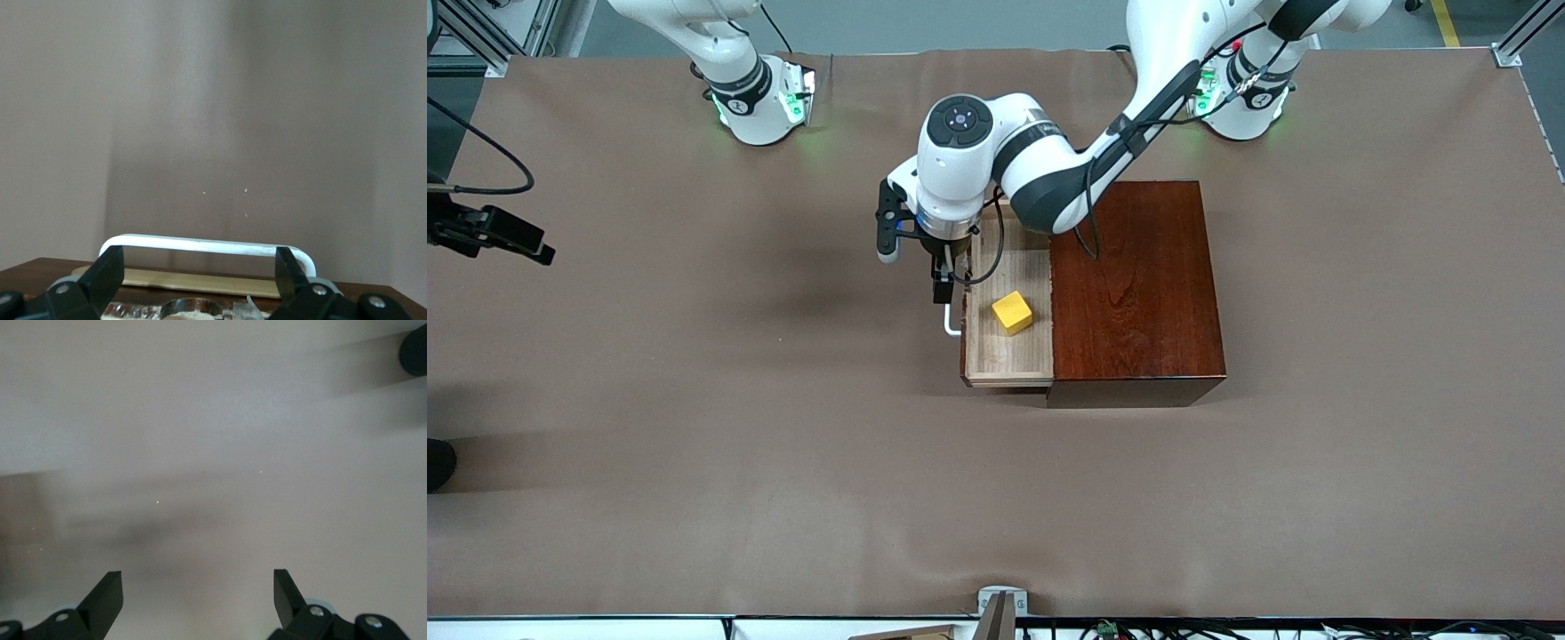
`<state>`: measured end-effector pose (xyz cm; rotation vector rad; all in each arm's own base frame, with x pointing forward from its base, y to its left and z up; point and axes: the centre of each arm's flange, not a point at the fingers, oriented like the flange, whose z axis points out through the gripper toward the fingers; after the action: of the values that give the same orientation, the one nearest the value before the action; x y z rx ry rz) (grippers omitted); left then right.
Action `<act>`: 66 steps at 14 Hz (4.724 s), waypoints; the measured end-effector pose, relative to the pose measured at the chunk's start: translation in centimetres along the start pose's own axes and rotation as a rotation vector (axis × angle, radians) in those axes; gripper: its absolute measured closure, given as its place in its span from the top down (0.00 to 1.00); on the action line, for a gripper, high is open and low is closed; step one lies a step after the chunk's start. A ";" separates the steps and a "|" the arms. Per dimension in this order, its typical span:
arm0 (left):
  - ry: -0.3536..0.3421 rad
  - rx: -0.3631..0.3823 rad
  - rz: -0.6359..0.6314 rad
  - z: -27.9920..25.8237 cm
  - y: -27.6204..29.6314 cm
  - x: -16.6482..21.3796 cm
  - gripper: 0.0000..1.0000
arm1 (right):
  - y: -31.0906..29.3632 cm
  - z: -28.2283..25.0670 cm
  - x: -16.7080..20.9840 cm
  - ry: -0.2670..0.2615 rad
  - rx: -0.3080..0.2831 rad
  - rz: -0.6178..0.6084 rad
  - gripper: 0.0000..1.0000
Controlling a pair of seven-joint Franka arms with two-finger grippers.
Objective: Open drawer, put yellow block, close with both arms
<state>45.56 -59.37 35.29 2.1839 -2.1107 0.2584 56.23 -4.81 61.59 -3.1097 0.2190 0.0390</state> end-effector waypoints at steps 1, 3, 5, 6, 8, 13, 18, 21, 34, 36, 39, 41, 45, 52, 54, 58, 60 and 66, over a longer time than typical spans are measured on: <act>-0.005 -0.005 -0.002 0.5 -0.1 -0.2 1.00 | 0.2 0.0 0.0 0.001 0.000 0.004 1.00; -0.011 -0.010 -0.007 1.2 -0.3 -0.5 1.00 | 0.4 0.0 0.0 0.001 0.000 0.007 1.00; -0.014 -0.011 0.010 1.5 -0.5 -0.6 1.00 | 0.6 0.0 0.0 0.002 0.000 0.010 1.00; -0.015 -0.011 0.036 1.5 -0.5 -0.6 1.00 | 0.7 0.0 0.1 0.002 0.000 0.013 1.00; -0.017 -0.012 0.068 1.6 -0.6 -0.8 1.00 | 0.9 0.0 0.1 0.003 0.001 0.016 1.00; -0.036 -0.024 0.064 2.6 -0.7 -1.6 1.00 | 0.9 0.0 0.1 0.003 0.001 0.017 1.00; -0.048 -0.030 0.048 2.5 -1.5 -2.3 1.00 | 1.1 0.0 0.1 0.003 0.001 0.019 1.00; -0.074 -0.044 0.042 2.3 -1.8 -2.7 1.00 | 1.1 0.0 0.1 0.004 0.001 0.019 1.00; -0.288 -0.105 0.027 1.4 -2.8 -6.2 1.00 | 1.2 0.2 0.2 0.000 0.000 0.022 1.00; -0.306 -0.112 0.022 1.4 -3.0 -6.6 1.00 | 1.2 0.4 0.3 -0.002 0.000 0.022 1.00; -0.352 -0.123 0.017 1.2 -3.2 -7.5 1.00 | 1.2 0.6 0.5 -0.001 0.000 0.022 1.00; -0.389 -0.127 0.019 1.2 -3.2 -8.1 1.00 | 1.2 0.6 0.6 0.000 0.000 0.022 1.00; -0.415 -0.131 0.020 1.2 -3.2 -8.5 1.00 | 1.4 0.5 0.6 0.004 0.001 0.027 1.00; -0.459 -0.138 0.020 0.9 -3.2 -9.1 1.00 | -0.4 0.6 0.5 -0.005 0.010 -0.005 1.00; -0.455 -0.134 0.015 0.8 -3.1 -8.9 1.00 | -0.4 0.6 0.4 -0.005 0.010 -0.004 1.00; -0.333 -0.034 -0.098 -0.8 -3.5 -6.6 1.00 | -0.4 0.6 0.4 -0.005 0.010 -0.005 1.00; -0.271 -0.005 -0.208 -2.0 -4.1 -5.8 1.00 | -0.4 0.5 0.4 -0.003 0.010 -0.004 1.00; -0.205 0.125 -0.562 -16.4 -11.2 -12.7 1.00 | -0.4 0.4 0.0 -0.024 0.009 -0.006 1.00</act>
<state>55.46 -43.45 49.60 2.8655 -1.4928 0.1246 56.26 -4.40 61.17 -3.0986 0.2088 0.0754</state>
